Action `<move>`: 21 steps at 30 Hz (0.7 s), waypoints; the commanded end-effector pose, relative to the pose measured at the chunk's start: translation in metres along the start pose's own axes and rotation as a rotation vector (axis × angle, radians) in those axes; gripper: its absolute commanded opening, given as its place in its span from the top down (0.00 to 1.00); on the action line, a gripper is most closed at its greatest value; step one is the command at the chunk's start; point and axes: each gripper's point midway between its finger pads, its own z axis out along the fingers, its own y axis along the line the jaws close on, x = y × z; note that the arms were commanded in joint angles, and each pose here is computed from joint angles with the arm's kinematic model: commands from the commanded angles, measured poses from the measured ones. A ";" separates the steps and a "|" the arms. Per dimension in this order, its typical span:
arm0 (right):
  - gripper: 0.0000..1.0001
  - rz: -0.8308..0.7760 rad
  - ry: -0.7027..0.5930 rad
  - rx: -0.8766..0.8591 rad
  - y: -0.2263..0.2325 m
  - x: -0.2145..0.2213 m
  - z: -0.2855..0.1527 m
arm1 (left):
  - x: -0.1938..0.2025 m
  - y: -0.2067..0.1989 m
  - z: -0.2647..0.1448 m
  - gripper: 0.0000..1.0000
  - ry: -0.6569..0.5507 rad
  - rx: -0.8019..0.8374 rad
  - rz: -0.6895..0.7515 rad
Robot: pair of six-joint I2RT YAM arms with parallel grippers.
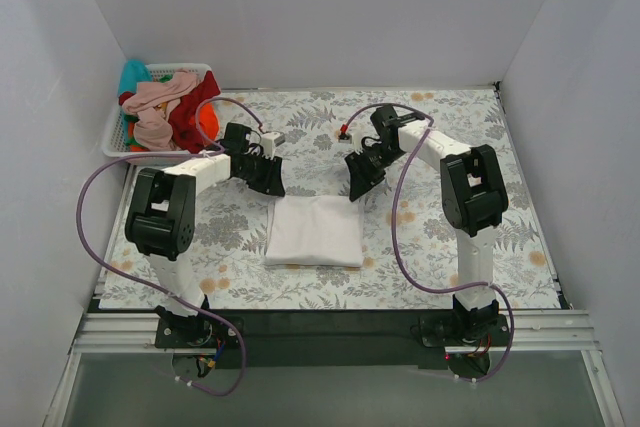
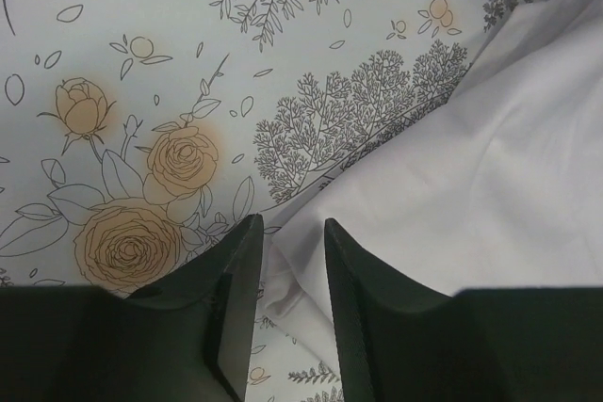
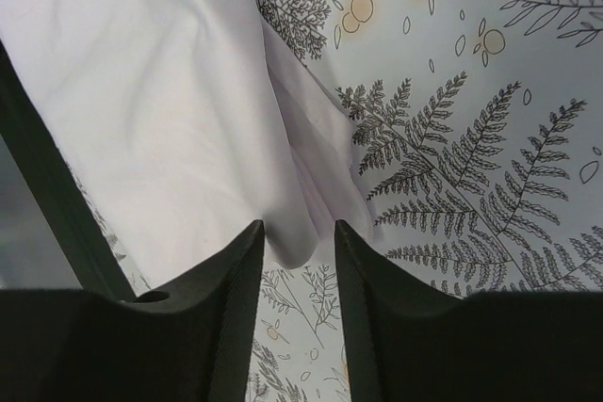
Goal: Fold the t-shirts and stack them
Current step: Fold the tshirt
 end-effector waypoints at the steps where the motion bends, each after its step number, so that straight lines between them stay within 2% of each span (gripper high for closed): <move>1: 0.59 0.022 0.006 -0.045 0.006 0.006 0.003 | -0.010 -0.004 -0.003 0.72 -0.016 0.014 -0.010; 4: 0.61 0.020 0.005 -0.045 0.007 0.006 0.003 | -0.009 -0.008 -0.004 0.76 -0.004 0.032 -0.026; 8: 0.58 0.020 0.003 -0.046 0.007 0.006 0.002 | -0.006 -0.010 -0.006 0.72 0.005 0.040 -0.036; 9: 0.61 0.020 0.001 -0.050 0.008 0.005 0.002 | -0.004 -0.012 -0.006 0.72 0.010 0.045 -0.039; 11: 0.67 0.020 -0.001 -0.051 0.008 0.004 0.002 | -0.006 -0.013 -0.008 0.79 0.006 0.043 -0.038; 12: 0.76 0.019 -0.003 -0.049 0.008 0.003 0.001 | -0.007 -0.012 -0.010 0.85 0.003 0.037 -0.038; 13: 0.83 0.015 -0.007 -0.043 0.009 0.002 -0.001 | -0.010 -0.010 -0.013 0.96 -0.010 0.026 -0.035; 15: 0.98 0.015 -0.014 -0.034 0.009 0.001 -0.005 | -0.021 -0.011 -0.025 1.00 -0.047 0.002 -0.020; 21: 0.99 0.008 -0.052 0.035 0.002 -0.004 -0.029 | -0.024 0.003 -0.061 1.00 -0.105 -0.106 -0.013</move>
